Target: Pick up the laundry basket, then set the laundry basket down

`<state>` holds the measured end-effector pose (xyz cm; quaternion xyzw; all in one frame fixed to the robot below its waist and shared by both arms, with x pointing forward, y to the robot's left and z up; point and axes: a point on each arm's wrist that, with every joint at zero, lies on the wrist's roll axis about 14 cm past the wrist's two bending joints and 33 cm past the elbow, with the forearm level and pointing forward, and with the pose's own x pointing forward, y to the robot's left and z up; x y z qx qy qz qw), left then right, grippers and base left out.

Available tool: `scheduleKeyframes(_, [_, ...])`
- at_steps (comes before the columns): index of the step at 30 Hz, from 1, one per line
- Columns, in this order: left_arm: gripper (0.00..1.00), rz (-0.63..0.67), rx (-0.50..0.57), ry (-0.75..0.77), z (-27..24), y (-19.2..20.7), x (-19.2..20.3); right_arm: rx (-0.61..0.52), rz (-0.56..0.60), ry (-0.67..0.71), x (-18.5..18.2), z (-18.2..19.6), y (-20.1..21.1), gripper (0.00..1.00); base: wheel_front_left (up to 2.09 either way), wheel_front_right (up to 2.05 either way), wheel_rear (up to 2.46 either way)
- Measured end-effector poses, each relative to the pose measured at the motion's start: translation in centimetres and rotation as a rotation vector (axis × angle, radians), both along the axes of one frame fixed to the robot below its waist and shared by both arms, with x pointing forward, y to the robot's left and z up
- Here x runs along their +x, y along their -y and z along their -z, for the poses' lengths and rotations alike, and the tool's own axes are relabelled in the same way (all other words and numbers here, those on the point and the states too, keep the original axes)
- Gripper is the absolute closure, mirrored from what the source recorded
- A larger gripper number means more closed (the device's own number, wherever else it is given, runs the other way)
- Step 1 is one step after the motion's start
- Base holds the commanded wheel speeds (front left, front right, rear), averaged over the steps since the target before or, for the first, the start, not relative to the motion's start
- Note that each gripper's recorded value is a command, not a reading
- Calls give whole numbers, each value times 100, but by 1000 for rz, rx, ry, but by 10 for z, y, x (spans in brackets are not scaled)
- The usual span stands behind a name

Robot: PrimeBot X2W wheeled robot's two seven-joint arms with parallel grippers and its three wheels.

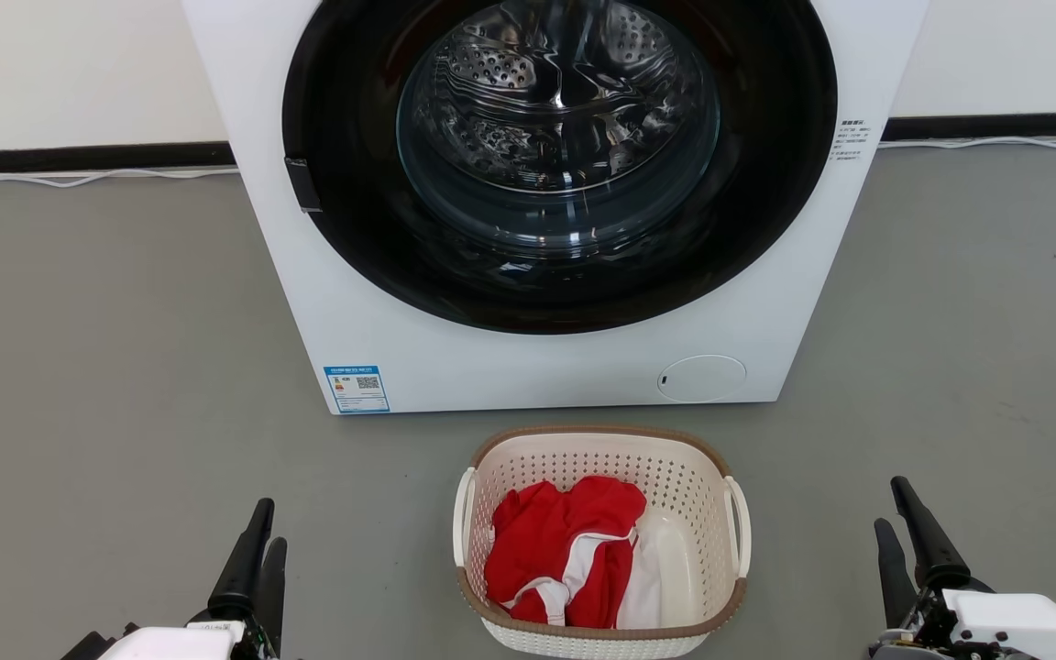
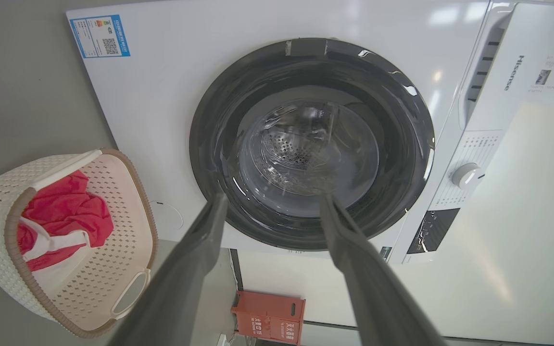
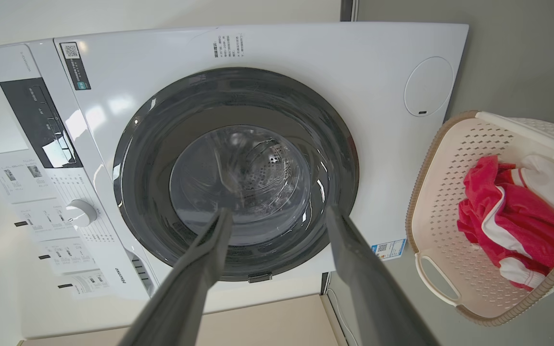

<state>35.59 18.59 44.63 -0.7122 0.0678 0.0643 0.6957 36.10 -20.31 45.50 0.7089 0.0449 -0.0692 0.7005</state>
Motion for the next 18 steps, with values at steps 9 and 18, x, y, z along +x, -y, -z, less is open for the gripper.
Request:
scheduleKeyframes(9, [0, -4, 40, -1, 0, -1, 1, -61, -7, -5, 1, 0, -2, 0, 0, 0, 0])
scheduleKeyframes(18, [0, 8, 126, -6, 1, 1, 1, -203, -26, -7, 2, -2, -2, 0, 0, 0, 0])
